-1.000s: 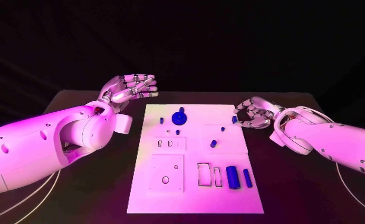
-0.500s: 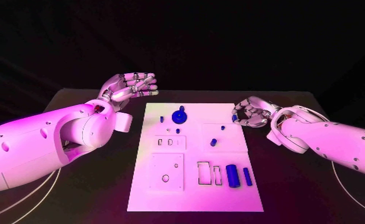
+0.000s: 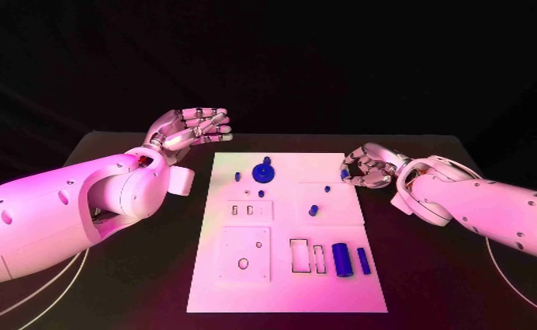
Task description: Assemble the parts on the task board
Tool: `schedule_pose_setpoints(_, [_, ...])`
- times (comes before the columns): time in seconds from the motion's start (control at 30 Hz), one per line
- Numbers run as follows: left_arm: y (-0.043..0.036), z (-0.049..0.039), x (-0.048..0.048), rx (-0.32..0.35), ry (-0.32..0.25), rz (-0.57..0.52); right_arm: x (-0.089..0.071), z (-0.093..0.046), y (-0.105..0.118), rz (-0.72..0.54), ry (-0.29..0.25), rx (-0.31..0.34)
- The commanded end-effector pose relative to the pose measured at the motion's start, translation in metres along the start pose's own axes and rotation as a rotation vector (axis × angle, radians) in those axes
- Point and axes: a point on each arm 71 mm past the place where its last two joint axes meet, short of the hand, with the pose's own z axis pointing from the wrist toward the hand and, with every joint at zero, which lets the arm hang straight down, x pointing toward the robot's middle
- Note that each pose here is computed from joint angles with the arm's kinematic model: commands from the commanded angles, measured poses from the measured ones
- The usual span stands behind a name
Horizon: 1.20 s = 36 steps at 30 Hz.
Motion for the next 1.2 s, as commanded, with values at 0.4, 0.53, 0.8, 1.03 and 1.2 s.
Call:
schedule_pose_setpoints(0.4, [-0.0012, 0.0003, 0.0019, 0.007, 0.017, -0.010, 0.000, 0.001, 0.000, -0.012, -0.009, 0.005])
schedule_pose_setpoints(0.53, [-0.0012, 0.0003, 0.0019, 0.007, 0.017, -0.010, -0.001, 0.001, 0.002, -0.024, -0.032, -0.008])
schedule_pose_setpoints(0.8, [-0.0012, 0.0001, 0.0016, 0.007, 0.017, -0.010, -0.002, 0.001, 0.006, -0.033, -0.077, -0.020])
schedule_pose_setpoints(1.03, [-0.0009, 0.0005, 0.0008, 0.006, 0.015, -0.009, -0.005, 0.000, 0.026, -0.025, -0.131, -0.016])
schedule_pose_setpoints(1.2, [-0.0004, 0.0015, 0.0006, 0.005, 0.014, -0.008, -0.008, -0.001, 0.057, -0.020, -0.174, -0.003])
